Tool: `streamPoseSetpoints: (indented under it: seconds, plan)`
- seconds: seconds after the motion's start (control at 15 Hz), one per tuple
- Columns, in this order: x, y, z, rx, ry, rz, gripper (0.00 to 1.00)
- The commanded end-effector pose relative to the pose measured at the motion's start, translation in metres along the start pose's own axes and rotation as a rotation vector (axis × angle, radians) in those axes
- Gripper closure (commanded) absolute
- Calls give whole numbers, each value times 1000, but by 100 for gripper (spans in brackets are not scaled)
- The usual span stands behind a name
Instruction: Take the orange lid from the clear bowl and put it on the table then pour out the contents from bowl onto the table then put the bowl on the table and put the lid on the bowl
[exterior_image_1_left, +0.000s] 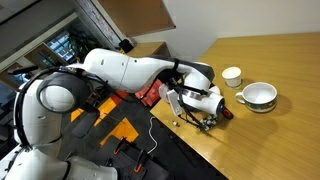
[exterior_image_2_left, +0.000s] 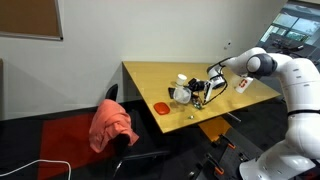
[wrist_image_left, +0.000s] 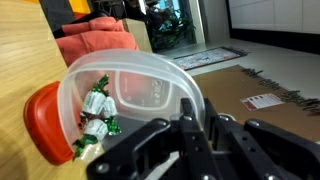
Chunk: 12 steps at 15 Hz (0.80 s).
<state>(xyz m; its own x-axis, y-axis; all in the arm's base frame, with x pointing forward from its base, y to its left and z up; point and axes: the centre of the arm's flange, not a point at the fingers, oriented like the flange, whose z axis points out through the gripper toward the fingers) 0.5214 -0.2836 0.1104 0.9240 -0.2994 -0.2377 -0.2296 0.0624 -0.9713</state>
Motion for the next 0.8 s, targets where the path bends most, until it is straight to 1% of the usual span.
streamPoseSetpoints:
  seconds: [0.0,0.47,0.53,0.6,0.73]
  plan:
    - [15,-7,-7,74,-45,50,96]
    - [17,-12,-13,145,-116,99,96]
    - [6,-6,-8,104,-91,75,96]
    - [6,-5,-8,105,-91,75,86]
    - [6,-3,-9,105,-90,78,86]
